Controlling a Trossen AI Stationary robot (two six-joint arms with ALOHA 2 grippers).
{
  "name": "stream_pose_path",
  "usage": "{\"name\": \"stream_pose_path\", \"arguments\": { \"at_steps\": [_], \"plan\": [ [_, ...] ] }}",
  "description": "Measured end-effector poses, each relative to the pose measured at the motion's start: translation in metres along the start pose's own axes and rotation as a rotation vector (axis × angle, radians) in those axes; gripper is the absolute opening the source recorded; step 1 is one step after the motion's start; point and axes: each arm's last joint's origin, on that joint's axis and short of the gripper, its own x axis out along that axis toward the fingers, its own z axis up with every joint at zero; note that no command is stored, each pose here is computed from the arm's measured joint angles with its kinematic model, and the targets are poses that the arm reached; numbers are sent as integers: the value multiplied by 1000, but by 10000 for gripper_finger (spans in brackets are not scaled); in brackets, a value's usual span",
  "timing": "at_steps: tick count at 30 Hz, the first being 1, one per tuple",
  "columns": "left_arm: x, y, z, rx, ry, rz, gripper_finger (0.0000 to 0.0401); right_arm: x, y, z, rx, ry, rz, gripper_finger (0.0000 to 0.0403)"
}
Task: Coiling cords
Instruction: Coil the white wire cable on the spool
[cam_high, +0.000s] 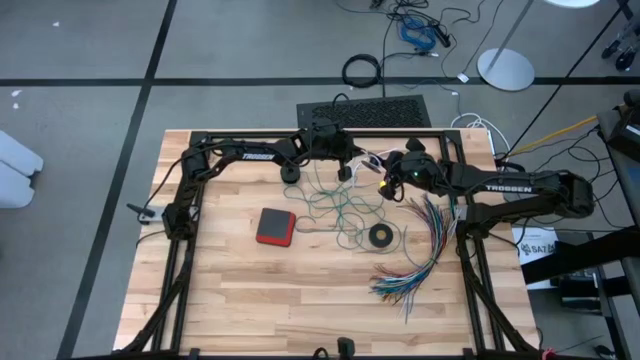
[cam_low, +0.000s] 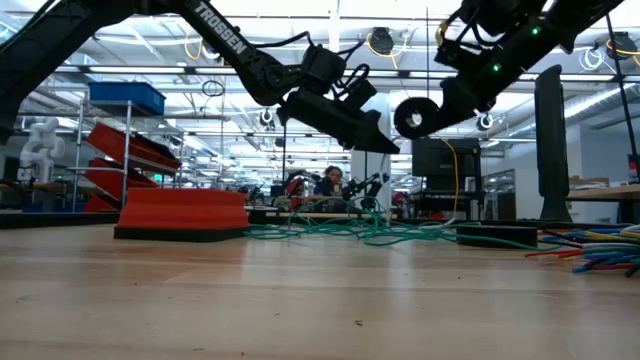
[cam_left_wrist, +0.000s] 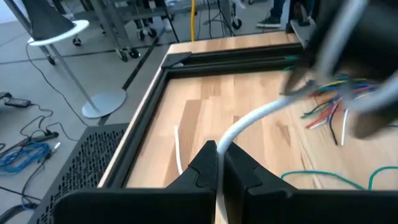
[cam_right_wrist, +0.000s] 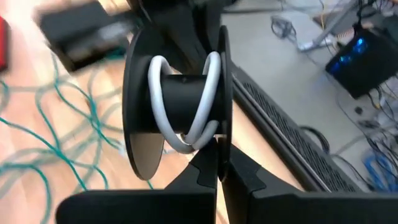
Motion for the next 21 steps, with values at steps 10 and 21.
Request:
{"name": "stream_pose_path", "arguments": {
  "at_steps": [10,21],
  "plan": [
    [1,-8,-7,48,98,1,5,4,-11,-18,-10,186,56,0],
    [7,-37,3,176,97,33,5,25,-6,-31,-18,310,121,0]
  ]
}}
